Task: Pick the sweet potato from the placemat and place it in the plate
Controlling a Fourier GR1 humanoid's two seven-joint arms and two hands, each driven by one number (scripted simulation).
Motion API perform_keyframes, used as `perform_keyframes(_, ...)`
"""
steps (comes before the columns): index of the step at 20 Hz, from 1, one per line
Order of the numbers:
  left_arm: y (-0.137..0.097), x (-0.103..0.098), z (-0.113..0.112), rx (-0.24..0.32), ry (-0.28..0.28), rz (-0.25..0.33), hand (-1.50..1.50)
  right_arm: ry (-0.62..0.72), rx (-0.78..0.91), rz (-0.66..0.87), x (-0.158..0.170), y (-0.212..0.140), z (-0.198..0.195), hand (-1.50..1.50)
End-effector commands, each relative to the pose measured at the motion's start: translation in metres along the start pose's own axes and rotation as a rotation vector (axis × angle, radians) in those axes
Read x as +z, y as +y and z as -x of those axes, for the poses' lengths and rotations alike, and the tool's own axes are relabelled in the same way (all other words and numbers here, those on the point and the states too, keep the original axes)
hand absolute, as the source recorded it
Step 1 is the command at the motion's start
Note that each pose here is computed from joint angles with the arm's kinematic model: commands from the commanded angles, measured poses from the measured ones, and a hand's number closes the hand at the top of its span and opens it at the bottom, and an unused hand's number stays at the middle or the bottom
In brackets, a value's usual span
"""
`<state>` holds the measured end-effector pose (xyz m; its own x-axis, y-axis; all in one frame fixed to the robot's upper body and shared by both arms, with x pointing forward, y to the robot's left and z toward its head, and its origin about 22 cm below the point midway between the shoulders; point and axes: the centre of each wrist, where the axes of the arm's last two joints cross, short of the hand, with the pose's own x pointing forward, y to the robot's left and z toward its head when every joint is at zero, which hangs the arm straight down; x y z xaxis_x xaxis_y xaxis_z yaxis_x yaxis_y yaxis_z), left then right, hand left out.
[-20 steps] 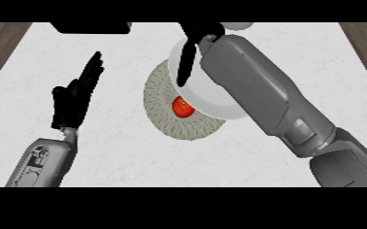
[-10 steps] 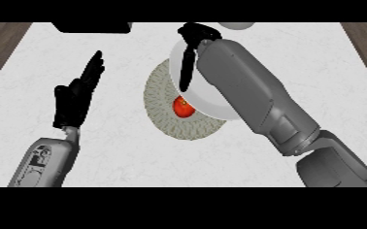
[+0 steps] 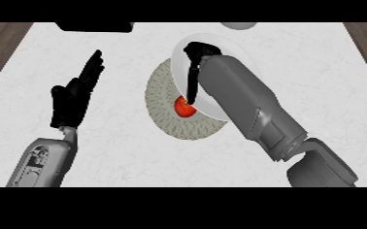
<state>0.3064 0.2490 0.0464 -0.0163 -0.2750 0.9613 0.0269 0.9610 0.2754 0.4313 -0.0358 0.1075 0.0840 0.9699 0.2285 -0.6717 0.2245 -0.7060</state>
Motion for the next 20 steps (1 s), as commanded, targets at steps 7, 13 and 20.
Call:
perform_keyframes(7,-0.005,0.004,0.018,-0.002,0.013,-0.004,0.00,0.012,0.010,-0.039,-0.019,0.024,0.023,-1.50)
perform_keyframes(13,-0.007,-0.008,-0.003,-0.003,-0.012,-0.004,0.00,0.033,0.020,-0.055,-0.029,0.038,0.040,-1.50)
perform_keyframes(20,0.004,-0.008,-0.006,-0.010,-0.015,-0.002,0.00,-0.006,0.037,0.080,-0.032,0.038,0.044,1.50)
